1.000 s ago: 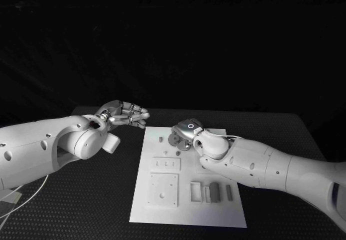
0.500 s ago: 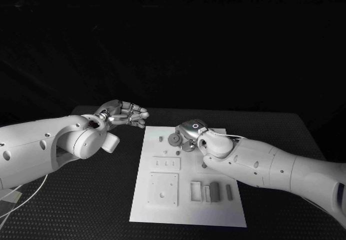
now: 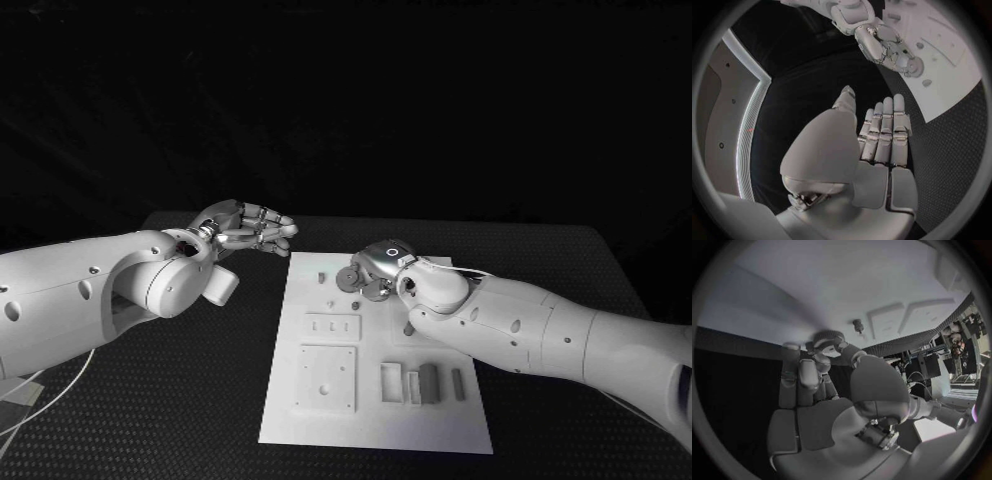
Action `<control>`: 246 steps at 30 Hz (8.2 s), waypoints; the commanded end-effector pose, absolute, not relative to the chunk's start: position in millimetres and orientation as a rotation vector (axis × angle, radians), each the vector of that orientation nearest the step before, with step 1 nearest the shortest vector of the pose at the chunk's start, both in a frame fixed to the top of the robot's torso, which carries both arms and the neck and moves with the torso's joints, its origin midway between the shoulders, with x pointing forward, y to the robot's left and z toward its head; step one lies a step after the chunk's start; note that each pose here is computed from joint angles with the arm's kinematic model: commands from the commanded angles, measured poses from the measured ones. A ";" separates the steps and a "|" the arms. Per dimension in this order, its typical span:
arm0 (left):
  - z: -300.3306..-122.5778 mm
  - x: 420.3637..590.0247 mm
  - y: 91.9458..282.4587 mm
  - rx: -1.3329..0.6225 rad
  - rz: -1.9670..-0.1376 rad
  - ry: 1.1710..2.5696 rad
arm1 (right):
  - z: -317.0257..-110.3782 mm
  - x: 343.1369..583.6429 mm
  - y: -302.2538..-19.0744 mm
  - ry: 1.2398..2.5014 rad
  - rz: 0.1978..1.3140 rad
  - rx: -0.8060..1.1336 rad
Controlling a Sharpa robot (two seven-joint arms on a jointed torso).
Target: Assemble the parts on the task board
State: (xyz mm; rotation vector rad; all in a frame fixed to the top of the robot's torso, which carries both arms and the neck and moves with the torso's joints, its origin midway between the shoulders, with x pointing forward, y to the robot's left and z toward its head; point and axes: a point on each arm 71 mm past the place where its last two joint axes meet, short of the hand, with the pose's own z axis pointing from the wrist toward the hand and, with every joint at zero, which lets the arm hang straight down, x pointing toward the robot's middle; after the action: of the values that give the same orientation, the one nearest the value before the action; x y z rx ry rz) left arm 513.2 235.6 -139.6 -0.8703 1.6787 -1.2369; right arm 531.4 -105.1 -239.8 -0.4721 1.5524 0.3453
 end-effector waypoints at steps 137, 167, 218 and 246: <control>-141.2 518.7 248.9 -0.826 -1.213 1.674 | -251.3 553.0 -292.9 1.722 0.544 -0.107; -140.6 516.8 249.7 -0.824 -1.213 1.676 | -254.1 552.8 -289.2 1.719 0.545 -0.095; -152.3 516.1 238.6 -0.735 -1.022 1.866 | -195.2 541.1 -221.8 1.533 0.578 -0.155; -165.5 505.2 179.3 -0.831 -0.986 2.008 | -167.1 497.1 -117.0 1.487 0.770 -0.165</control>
State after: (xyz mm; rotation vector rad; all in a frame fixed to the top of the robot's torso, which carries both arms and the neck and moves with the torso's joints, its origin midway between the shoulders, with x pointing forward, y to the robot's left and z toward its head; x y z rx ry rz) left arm 506.6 181.9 -164.7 -0.8121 1.9934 -0.9879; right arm 497.5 -118.2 -168.5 -0.1777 1.4963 0.7843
